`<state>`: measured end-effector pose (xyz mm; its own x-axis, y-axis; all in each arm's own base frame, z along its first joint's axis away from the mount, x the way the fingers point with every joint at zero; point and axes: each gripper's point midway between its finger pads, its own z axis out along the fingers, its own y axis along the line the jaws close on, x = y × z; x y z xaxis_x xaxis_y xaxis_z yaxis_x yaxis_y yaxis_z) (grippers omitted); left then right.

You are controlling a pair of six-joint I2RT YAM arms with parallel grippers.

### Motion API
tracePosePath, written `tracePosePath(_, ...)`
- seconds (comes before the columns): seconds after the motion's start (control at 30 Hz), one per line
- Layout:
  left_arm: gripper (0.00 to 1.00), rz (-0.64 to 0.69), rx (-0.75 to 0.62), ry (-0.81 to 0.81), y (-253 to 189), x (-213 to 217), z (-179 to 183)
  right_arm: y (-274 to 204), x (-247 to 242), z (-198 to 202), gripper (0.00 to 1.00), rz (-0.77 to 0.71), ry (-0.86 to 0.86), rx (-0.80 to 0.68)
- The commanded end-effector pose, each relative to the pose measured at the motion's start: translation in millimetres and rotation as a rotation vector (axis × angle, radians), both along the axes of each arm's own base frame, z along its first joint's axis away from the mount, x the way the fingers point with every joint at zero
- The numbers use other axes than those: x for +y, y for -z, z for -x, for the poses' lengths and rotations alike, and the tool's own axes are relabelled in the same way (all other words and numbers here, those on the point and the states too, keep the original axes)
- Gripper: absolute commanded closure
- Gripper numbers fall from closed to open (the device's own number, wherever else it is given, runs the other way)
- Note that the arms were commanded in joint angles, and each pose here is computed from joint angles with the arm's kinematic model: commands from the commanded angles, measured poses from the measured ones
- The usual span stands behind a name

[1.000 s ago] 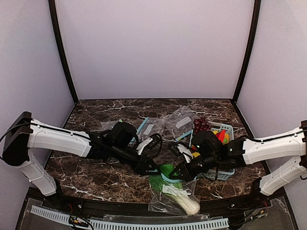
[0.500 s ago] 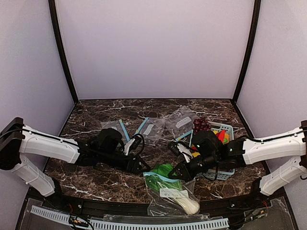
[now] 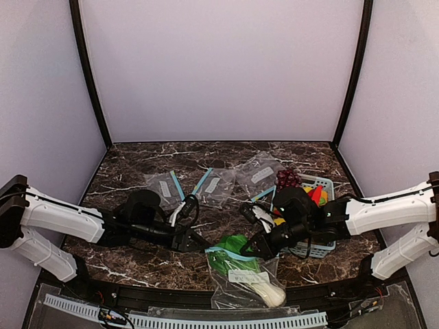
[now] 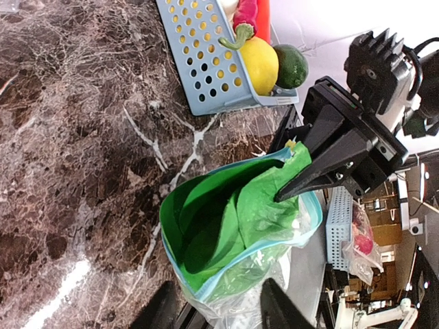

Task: Place the food in the zip-top bag and seal the zipper
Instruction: Adjust the zipper food storage bag at the center of the board.

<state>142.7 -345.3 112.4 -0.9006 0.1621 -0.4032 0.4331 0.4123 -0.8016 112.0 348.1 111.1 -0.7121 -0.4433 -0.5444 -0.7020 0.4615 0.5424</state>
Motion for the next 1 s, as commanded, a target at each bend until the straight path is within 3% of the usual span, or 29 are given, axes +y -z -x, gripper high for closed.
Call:
tracePosePath(0.0,0.65,0.042,-0.008,0.045,-9.7,-3.2,6.6,-6.0,6.8,-3.0,1.00,-0.022,-0.011,-0.013)
tracePosePath(0.1,0.70,0.037,0.000,0.053,-7.5,-4.8,7.5,-6.8,6.8,-3.0,1.00,-0.023,-0.010,-0.014)
tracePosePath(0.4,0.65,-0.006,0.018,0.046,4.6,-4.1,8.5,-6.4,6.7,-2.8,1.00,-0.022,-0.011,-0.012)
tracePosePath(0.53,0.67,-0.008,0.022,0.054,6.5,-6.8,10.0,-7.2,7.3,-3.0,1.00,-0.023,-0.012,-0.014)
tracePosePath(0.7,0.74,-0.034,0.040,0.058,14.9,-7.3,11.4,-6.8,7.2,-2.9,1.00,-0.023,-0.013,-0.013)
tracePosePath(0.87,0.95,-0.005,0.031,0.056,10.3,-10.3,10.9,-5.8,6.7,-0.7,1.00,-0.023,-0.023,-0.006)
tracePosePath(0.97,0.99,0.007,0.014,0.059,7.4,-11.2,10.0,-7.5,8.6,4.8,1.00,-0.036,-0.057,0.004)
